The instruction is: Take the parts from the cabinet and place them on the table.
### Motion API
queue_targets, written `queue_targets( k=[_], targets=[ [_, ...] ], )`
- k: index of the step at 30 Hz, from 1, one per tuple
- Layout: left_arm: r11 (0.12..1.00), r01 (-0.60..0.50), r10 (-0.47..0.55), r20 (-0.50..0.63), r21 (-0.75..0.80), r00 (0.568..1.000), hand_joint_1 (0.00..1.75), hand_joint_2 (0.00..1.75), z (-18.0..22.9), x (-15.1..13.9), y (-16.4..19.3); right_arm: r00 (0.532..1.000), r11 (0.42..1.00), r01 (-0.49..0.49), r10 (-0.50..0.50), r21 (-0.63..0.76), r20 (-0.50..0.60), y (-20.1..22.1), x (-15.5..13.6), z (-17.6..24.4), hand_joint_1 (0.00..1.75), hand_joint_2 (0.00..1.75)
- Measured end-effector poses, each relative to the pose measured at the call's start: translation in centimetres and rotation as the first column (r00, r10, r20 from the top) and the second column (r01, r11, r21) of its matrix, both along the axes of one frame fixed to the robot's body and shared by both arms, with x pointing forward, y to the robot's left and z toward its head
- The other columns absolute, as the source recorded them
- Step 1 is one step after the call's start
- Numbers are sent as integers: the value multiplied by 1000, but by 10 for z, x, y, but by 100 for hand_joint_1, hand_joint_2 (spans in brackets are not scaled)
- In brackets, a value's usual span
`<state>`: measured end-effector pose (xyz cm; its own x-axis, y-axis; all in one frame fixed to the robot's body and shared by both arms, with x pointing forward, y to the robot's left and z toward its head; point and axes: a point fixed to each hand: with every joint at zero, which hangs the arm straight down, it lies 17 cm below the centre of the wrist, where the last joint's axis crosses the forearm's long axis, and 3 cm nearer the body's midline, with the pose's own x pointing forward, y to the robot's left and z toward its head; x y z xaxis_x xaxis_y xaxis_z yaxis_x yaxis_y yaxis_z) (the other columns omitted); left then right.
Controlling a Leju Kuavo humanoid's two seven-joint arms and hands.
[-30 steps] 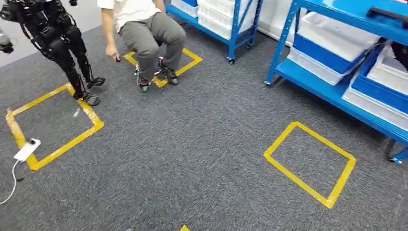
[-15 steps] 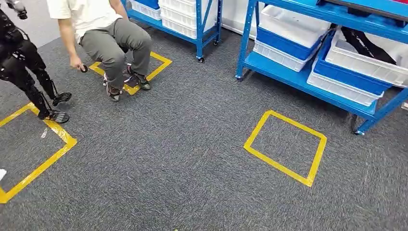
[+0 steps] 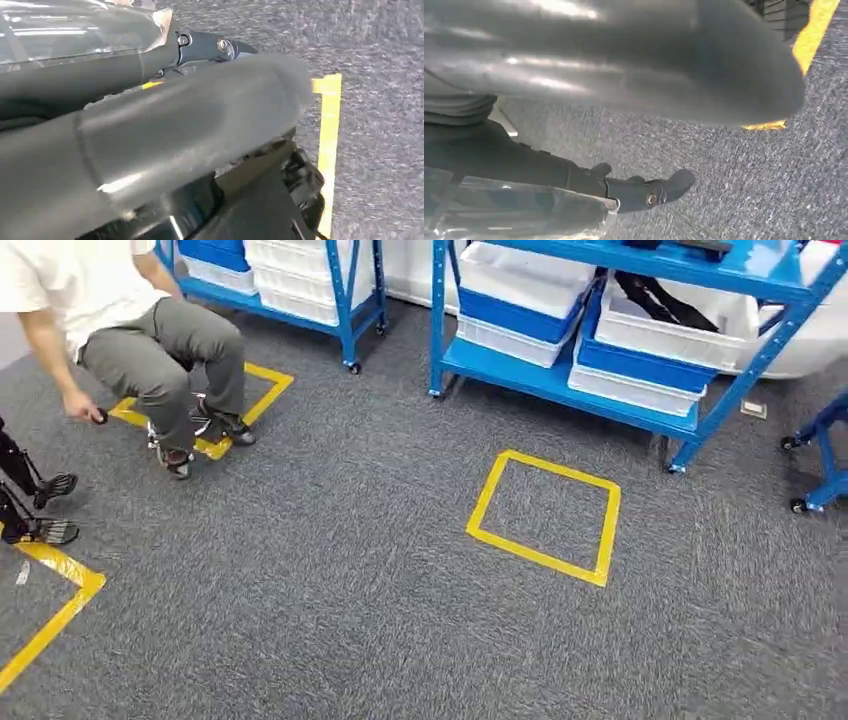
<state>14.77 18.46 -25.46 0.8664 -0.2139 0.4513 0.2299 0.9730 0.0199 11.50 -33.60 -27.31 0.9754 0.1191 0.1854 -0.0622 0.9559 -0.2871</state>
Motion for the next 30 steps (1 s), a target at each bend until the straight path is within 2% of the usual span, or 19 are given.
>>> queue_targets(
  k=[25, 30],
  targets=[
    [1000, 11, -11, -7, -9, 1000, 0, 0, -1, -6, -2, 1000, 1000, -11, 10, -8, -26, 5, -13, -3, 0, 0],
    [1000, 17, -17, 0, -11, 1000, 0, 0, 0, -4, -3, 1000, 1000, -14, 14, -12, -15, 4, -6, -1, 0, 0]
  ],
)
